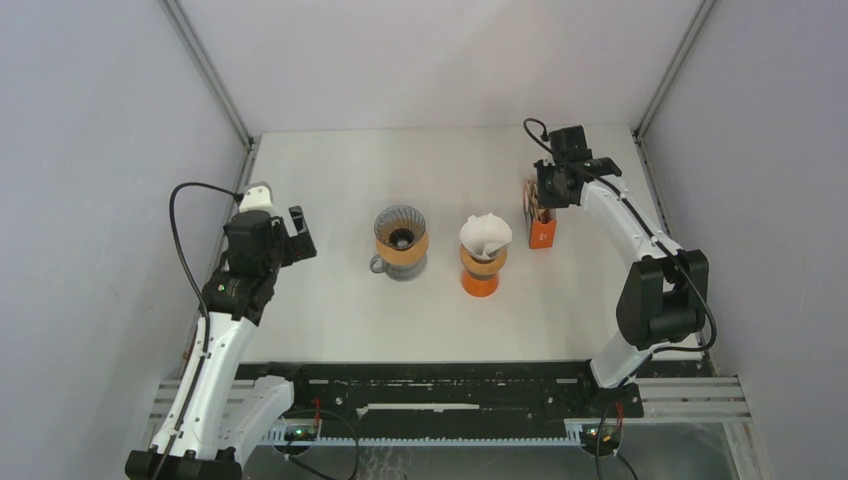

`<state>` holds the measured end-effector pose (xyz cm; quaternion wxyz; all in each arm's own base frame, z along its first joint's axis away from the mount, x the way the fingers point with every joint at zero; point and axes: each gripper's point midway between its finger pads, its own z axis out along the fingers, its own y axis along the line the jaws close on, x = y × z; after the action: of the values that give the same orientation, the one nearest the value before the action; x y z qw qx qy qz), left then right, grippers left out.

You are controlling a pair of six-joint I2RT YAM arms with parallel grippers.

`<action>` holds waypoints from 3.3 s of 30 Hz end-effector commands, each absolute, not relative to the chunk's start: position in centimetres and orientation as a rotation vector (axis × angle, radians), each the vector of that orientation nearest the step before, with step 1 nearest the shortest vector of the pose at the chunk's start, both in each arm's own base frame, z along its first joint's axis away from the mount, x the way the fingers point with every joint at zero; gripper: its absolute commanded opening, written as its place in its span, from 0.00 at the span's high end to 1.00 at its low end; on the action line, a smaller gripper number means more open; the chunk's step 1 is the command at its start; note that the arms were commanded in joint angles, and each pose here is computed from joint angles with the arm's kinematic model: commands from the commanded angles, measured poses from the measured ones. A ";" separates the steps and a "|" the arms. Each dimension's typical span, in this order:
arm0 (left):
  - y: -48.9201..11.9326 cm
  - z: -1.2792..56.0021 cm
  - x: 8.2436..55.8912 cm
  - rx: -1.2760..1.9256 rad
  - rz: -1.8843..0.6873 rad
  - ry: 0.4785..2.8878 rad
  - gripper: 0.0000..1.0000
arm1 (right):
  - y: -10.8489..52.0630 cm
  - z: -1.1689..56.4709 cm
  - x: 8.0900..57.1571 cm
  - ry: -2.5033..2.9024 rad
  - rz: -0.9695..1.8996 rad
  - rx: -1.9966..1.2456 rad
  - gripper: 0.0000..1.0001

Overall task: Place the coffee filter in the dripper
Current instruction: Pick up the coffee filter from the coffee filter holder, then place the coffee filter in the coffee dripper.

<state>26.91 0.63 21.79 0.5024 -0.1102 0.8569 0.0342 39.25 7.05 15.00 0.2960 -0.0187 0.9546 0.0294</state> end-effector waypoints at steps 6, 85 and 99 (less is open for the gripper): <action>0.4 22.0 27.4 -0.272 0.053 2.044 0.00 | 7.9 18.1 40.5 2.440 0.163 -0.030 0.73; -14.5 37.2 23.5 -0.292 -1.234 1.629 0.05 | 23.0 45.1 28.1 1.185 -0.142 -0.680 1.00; -17.2 36.2 23.5 -0.459 -1.504 1.551 0.21 | 29.9 38.4 27.1 1.264 -0.046 -0.803 1.00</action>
<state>23.54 -16.43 35.20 0.4634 -0.1674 0.6612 -0.5657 27.27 28.84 38.95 0.7320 -0.3816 0.5628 -0.0427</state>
